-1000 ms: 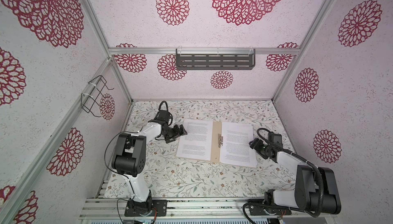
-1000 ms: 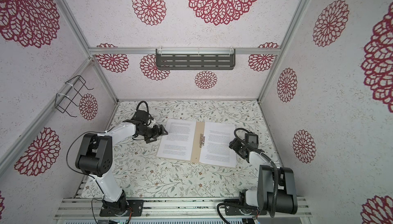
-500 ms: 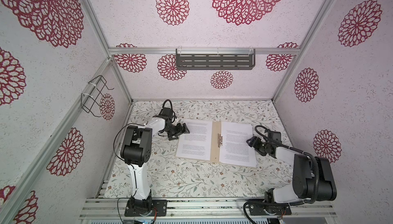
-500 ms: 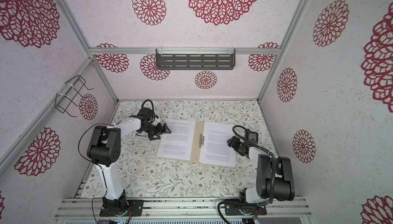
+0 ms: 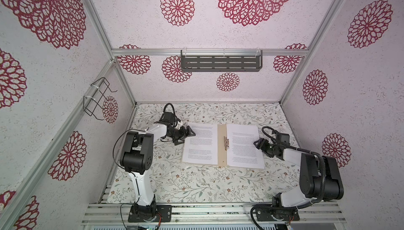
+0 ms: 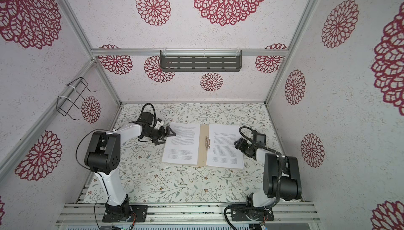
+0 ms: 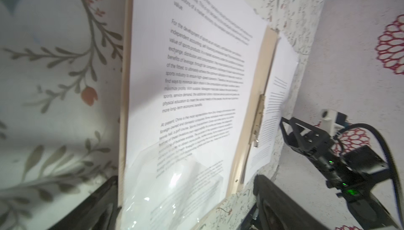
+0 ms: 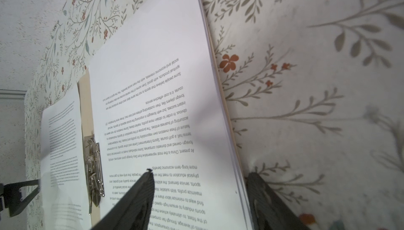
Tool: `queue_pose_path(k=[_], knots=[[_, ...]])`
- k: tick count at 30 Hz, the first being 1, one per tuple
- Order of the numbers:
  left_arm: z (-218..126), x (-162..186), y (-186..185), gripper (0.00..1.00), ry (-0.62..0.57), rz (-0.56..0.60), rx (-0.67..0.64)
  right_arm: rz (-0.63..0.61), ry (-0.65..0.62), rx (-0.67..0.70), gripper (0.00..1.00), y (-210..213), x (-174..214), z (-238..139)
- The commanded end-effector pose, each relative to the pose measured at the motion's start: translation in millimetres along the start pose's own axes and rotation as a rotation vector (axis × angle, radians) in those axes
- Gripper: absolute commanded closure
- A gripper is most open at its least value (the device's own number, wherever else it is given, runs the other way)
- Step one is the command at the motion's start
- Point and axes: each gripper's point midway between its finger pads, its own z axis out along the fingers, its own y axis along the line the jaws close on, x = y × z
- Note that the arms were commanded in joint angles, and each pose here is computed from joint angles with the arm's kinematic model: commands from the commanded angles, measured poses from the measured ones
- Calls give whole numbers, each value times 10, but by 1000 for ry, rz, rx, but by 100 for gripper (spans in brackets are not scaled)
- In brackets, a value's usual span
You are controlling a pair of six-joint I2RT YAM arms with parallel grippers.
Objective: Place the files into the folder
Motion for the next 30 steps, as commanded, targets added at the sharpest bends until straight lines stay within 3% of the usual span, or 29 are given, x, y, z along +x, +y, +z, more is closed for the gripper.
queue_pose_path(k=[1, 10, 18, 19, 20, 21, 26, 30], knots=[[-393, -41, -900, 3, -66, 98, 292, -23, 161, -61, 31, 180, 409, 95], [-731, 238, -1537, 3, -120, 171, 406, -94, 191, -83, 31, 557, 580, 250], [-369, 573, -1800, 3, -82, 238, 356, -121, 156, -245, 28, 1597, 707, 642], [-308, 602, -1789, 3, -77, 239, 345, -125, 151, -274, 18, 1740, 694, 688], [-247, 625, -1773, 3, -74, 235, 336, -129, 155, -283, 2, 1852, 674, 740], [-199, 633, -1745, 3, -73, 227, 328, -124, 147, -275, 1, 1901, 613, 763], [-114, 622, -1695, 3, -67, 220, 322, -53, -31, -167, 1, 1675, -8, 403], [-488, 419, -1767, 3, -153, 232, 360, -18, -200, -64, 1, 1296, -440, -260]])
